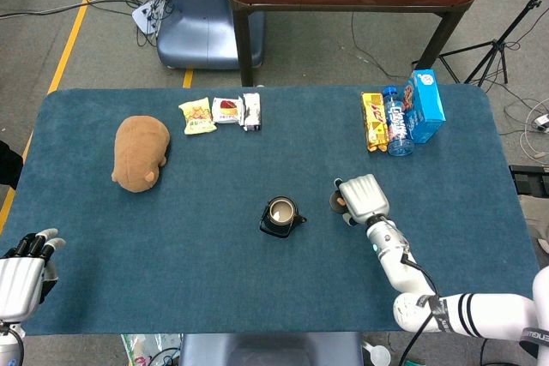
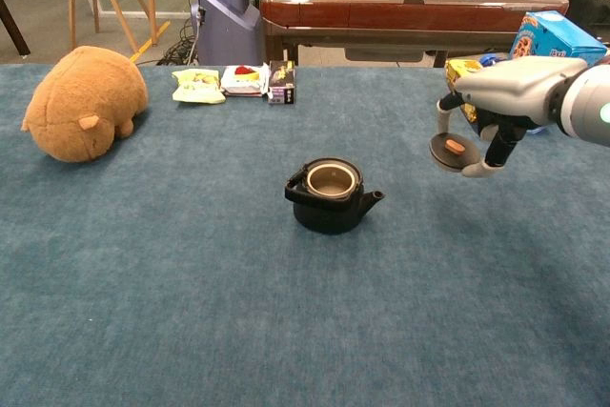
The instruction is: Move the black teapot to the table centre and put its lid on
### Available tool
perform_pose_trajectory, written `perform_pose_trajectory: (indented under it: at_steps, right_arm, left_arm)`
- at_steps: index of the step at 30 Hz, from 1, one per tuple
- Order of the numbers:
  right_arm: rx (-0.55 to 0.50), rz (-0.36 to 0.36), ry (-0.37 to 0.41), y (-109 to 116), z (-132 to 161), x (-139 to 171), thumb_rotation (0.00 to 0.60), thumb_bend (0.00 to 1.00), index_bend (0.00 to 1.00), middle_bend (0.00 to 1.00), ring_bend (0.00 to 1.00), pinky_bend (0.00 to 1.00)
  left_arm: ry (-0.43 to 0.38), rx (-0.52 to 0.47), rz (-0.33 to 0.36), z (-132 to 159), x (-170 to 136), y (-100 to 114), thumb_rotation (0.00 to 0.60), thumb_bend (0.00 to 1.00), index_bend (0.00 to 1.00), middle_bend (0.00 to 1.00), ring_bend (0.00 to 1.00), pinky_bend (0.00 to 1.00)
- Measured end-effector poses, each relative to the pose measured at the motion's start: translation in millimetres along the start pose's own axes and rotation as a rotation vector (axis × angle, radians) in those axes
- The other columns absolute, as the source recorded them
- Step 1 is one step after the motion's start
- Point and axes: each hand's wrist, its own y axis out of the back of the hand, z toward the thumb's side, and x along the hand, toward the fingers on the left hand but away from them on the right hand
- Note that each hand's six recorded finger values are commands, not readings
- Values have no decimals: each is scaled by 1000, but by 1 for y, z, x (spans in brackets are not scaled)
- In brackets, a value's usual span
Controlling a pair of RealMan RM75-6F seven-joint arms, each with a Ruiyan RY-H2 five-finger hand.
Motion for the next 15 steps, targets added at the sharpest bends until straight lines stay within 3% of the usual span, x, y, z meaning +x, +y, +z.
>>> perform_pose_trajectory:
  at_steps: [15]
  right_arm:
    - [17, -6, 77, 35, 58, -8, 600, 301, 410, 968, 906, 917]
  left_arm:
    - [3, -4, 3, -3, -1, 2, 600, 765, 390, 294, 262, 541]
